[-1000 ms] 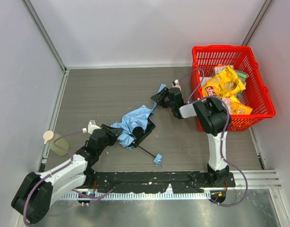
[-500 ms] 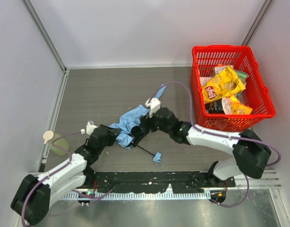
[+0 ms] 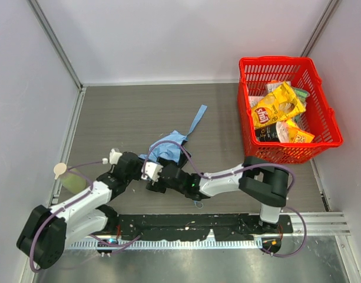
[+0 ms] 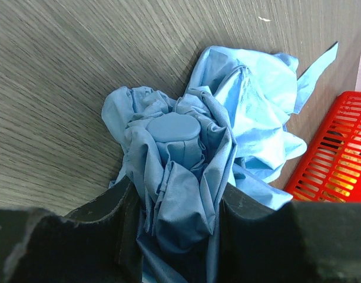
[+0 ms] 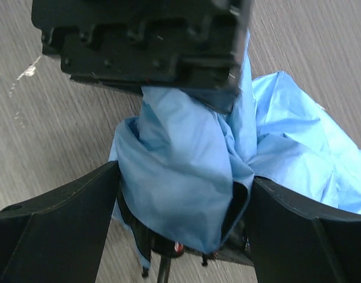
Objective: Put away the umbrella
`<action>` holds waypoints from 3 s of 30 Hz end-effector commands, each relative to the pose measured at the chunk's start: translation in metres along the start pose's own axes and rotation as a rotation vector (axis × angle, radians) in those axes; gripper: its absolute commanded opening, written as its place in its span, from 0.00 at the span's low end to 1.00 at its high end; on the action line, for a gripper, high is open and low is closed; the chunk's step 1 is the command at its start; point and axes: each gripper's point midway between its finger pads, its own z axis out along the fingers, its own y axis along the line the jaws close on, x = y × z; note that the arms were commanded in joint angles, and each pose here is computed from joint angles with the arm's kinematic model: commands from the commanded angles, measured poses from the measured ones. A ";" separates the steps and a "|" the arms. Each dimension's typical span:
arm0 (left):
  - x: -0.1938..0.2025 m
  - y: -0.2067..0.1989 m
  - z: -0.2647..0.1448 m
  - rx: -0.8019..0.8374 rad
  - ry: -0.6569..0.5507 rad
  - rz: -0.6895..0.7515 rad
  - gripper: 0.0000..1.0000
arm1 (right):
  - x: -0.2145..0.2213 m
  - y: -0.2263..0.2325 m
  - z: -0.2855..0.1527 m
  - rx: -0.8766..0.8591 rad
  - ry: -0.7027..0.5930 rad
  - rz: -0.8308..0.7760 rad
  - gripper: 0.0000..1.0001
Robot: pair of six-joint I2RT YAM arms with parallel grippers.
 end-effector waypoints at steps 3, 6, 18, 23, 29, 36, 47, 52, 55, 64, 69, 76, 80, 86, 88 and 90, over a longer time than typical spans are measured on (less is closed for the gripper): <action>0.010 0.028 -0.002 -0.114 0.034 0.059 0.00 | -0.047 -0.026 0.027 0.235 -0.102 -0.084 0.85; 0.011 0.028 -0.004 -0.117 0.037 0.060 0.00 | -0.029 -0.023 0.041 0.275 -0.047 -0.097 0.84; 0.014 0.028 -0.008 -0.123 0.023 0.090 0.00 | 0.045 0.001 0.025 0.451 0.076 0.195 0.01; 0.008 0.016 -0.011 -0.077 -0.008 0.121 0.16 | 0.066 0.023 0.006 0.324 -0.013 0.376 0.01; -0.005 -0.008 -0.022 0.082 -0.066 0.123 0.71 | 0.082 0.031 0.003 0.156 -0.085 0.596 0.01; -0.010 -0.031 -0.040 0.265 -0.084 0.136 1.00 | 0.097 0.041 0.009 -0.161 -0.108 0.828 0.01; -0.007 -0.018 -0.041 0.289 -0.068 0.033 1.00 | 0.124 0.021 0.029 -0.352 0.018 1.059 0.01; -0.001 -0.032 -0.024 0.304 -0.058 -0.011 1.00 | 0.122 0.018 0.036 -0.423 0.062 1.070 0.01; 0.001 -0.034 -0.011 0.281 -0.061 -0.024 1.00 | 0.121 0.016 0.038 -0.449 0.076 1.056 0.01; -0.020 -0.023 0.012 0.161 -0.212 0.016 1.00 | 0.119 0.021 0.040 -0.518 0.111 1.010 0.01; -0.020 -0.007 0.023 0.074 -0.230 0.063 0.85 | 0.115 0.021 0.042 -0.559 0.136 0.937 0.01; -0.016 0.002 0.040 0.073 -0.240 0.081 0.56 | 0.111 0.021 0.044 -0.596 0.142 0.902 0.01; -0.014 -0.001 0.044 0.099 -0.238 0.118 0.20 | 0.112 0.021 0.042 -0.595 0.152 0.876 0.01; -0.008 0.003 0.043 0.093 -0.201 0.121 0.00 | 0.108 0.003 0.038 -0.494 0.201 0.843 0.01; -0.005 0.003 0.040 0.095 -0.184 0.123 0.00 | 0.102 -0.003 0.036 -0.476 0.205 0.839 0.02; -0.004 0.000 0.038 0.113 -0.177 0.124 0.00 | 0.096 -0.011 0.036 -0.441 0.194 0.834 0.01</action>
